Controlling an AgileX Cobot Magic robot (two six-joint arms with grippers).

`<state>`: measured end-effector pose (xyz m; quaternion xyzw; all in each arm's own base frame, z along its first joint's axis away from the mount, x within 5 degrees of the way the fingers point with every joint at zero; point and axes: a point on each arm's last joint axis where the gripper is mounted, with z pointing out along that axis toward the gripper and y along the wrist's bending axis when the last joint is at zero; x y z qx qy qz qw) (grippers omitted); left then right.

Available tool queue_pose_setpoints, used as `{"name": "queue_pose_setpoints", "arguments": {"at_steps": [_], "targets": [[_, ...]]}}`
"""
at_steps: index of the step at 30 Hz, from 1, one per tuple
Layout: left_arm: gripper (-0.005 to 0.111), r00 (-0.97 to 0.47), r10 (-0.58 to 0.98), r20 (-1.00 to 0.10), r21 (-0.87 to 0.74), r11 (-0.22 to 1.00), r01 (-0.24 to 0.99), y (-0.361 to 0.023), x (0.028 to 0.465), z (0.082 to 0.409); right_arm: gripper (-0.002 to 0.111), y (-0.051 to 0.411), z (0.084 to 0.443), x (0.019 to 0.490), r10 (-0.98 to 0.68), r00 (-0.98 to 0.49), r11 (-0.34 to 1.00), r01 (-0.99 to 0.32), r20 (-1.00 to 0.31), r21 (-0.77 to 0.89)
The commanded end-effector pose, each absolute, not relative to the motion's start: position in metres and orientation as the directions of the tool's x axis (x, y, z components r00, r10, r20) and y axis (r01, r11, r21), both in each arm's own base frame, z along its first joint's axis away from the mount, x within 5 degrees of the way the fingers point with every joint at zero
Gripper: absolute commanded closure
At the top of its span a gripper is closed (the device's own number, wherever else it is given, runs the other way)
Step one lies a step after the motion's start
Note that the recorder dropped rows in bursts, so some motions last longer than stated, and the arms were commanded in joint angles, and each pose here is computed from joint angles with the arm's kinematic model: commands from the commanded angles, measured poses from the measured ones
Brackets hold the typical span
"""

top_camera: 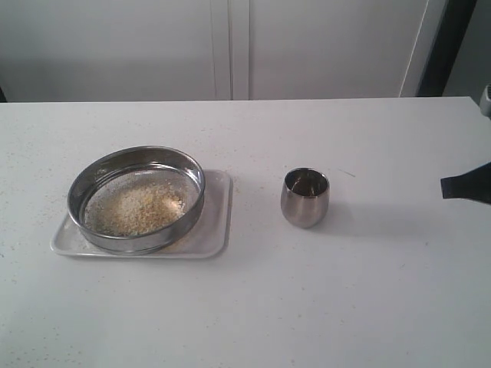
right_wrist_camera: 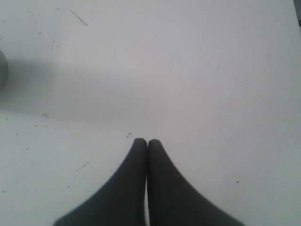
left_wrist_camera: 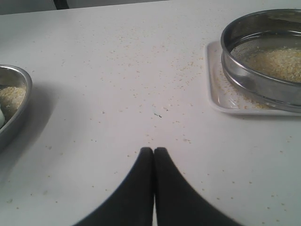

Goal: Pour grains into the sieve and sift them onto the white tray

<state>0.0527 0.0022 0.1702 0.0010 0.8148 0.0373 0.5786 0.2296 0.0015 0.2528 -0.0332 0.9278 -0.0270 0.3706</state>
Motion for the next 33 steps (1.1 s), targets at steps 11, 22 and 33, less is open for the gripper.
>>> {"name": "queue_pose_setpoints", "arguments": {"at_steps": [11, 22, 33], "targets": [[0.107, -0.300, -0.080, -0.951, -0.068, 0.996, -0.049, -0.001, 0.053, 0.171, 0.108, 0.000, 0.252, 0.228, -0.079, -0.720, 0.996, -0.037, -0.689, -0.076], [0.107, -0.063, -0.527, -0.848, -0.522, 0.850, -0.075, 0.000, 0.057, 0.190, 0.108, 0.000, 0.252, 0.228, -0.079, -0.720, 0.996, -0.037, -0.689, -0.076], [0.107, -0.052, -0.440, -0.897, -0.435, 0.897, -0.083, 0.002, 0.060, 0.229, 0.108, 0.000, 0.252, 0.228, -0.079, -0.720, 0.996, -0.037, -0.689, -0.076]]}}
